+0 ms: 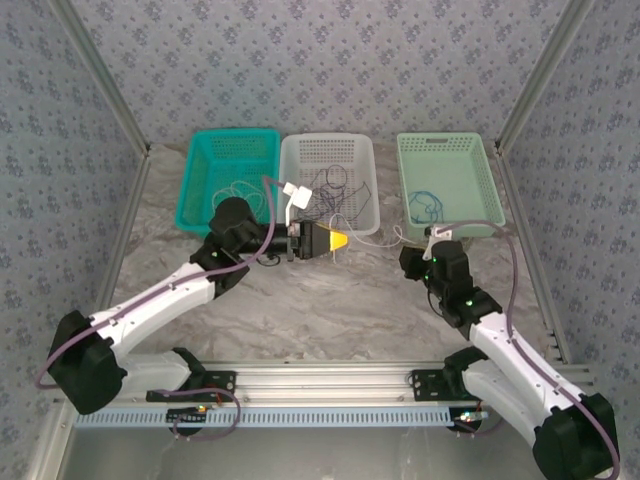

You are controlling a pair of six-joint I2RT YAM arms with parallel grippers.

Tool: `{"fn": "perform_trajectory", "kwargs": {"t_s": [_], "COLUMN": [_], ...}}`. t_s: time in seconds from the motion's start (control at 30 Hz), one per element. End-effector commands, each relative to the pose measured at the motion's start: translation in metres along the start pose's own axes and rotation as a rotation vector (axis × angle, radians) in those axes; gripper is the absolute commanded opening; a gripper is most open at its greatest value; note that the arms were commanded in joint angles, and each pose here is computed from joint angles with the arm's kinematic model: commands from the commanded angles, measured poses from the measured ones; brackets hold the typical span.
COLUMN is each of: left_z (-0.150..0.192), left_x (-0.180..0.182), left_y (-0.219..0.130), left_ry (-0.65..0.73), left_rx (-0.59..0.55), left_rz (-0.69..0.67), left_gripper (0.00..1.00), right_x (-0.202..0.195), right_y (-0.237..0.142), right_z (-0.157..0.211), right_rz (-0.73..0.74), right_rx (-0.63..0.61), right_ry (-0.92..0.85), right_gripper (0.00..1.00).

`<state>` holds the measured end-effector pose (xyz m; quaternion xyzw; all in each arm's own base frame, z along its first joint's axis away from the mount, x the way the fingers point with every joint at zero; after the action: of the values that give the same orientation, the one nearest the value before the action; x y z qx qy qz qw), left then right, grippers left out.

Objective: Untangle the cables

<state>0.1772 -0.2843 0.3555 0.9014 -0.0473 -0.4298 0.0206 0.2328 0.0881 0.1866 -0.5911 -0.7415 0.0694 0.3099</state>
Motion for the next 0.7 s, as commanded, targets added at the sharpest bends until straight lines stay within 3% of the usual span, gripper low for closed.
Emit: {"fn": "perform_trajectory", "kwargs": {"t_s": [0.0, 0.2, 0.47, 0.67], "left_z": [0.015, 0.027, 0.034, 0.033], "left_x": [0.018, 0.039, 0.071, 0.083], "left_y": [-0.005, -0.014, -0.052, -0.066], "left_ry": [0.059, 0.177, 0.393, 0.527], "left_rx": [0.046, 0.124, 0.249, 0.299], "left_rz": [-0.085, -0.248, -0.653, -0.829], "left_gripper": [0.01, 0.01, 0.01, 0.0], "right_x": [0.031, 0.041, 0.044, 0.058], "right_y": [-0.012, -0.018, -0.021, -0.027], "right_z": [-0.015, -0.009, 0.004, -0.002], "right_rz": [-0.208, -0.312, -0.432, -0.565], "right_rx": [0.064, 0.206, 0.421, 0.457], "right_ry": [0.154, 0.274, 0.359, 0.426], "right_gripper": [0.23, 0.23, 0.24, 0.24]}}
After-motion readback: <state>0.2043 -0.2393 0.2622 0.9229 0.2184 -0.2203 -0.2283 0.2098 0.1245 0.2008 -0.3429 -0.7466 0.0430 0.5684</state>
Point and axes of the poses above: each hand's point on the last joint's axis, 136 mm out from that joint toward the fingers, its own y axis out along the fingers, its own x axis along the line the jaws close on, z = x × y, the point moved 6 cm from there along -y, back along the fingers, and after that the axes turned 1 degree about y, right-handed, at the moved point
